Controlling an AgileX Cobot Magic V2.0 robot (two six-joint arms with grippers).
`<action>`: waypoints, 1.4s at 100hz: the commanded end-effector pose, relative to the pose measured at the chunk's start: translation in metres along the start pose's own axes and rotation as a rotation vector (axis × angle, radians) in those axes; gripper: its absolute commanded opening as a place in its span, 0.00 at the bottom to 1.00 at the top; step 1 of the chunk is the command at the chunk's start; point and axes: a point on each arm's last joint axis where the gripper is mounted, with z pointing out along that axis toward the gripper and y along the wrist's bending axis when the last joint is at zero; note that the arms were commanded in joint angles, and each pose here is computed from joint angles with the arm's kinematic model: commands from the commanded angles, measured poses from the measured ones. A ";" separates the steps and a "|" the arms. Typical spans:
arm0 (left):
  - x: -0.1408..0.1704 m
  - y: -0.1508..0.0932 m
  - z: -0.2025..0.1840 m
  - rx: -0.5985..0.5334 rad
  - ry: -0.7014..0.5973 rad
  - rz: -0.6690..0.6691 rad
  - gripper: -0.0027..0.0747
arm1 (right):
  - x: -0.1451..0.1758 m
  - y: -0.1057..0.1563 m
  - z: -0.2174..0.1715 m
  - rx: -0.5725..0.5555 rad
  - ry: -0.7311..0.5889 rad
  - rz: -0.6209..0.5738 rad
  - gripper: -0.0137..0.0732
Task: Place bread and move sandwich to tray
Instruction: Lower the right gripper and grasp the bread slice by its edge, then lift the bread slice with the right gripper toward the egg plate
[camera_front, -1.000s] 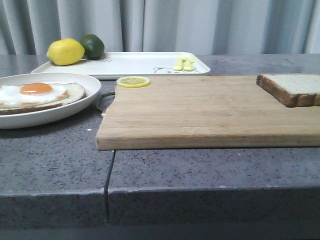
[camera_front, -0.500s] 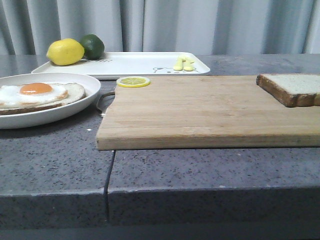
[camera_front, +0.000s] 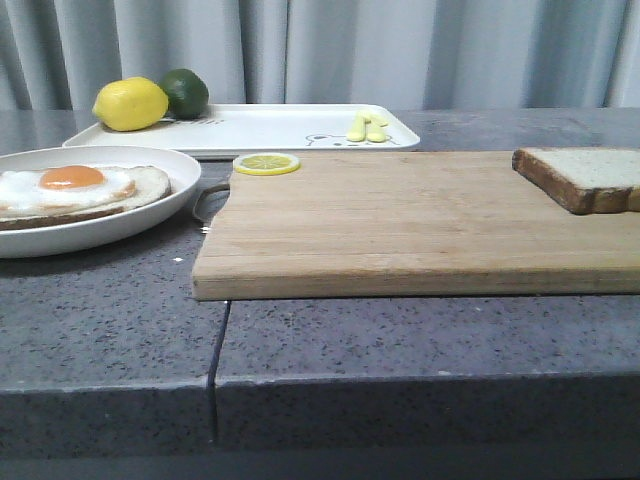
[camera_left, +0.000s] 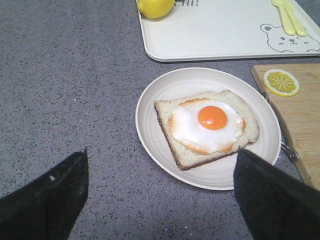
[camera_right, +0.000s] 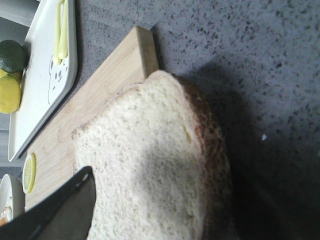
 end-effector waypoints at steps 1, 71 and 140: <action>-0.013 -0.003 -0.005 0.021 -0.082 -0.004 0.75 | -0.002 0.008 -0.003 -0.025 0.003 -0.038 0.71; -0.013 -0.003 -0.005 0.021 -0.082 -0.004 0.75 | -0.002 0.027 -0.014 -0.104 -0.027 -0.039 0.16; -0.013 -0.003 -0.005 0.021 -0.082 -0.004 0.75 | 0.034 0.133 -0.084 -0.376 -0.189 -0.140 0.16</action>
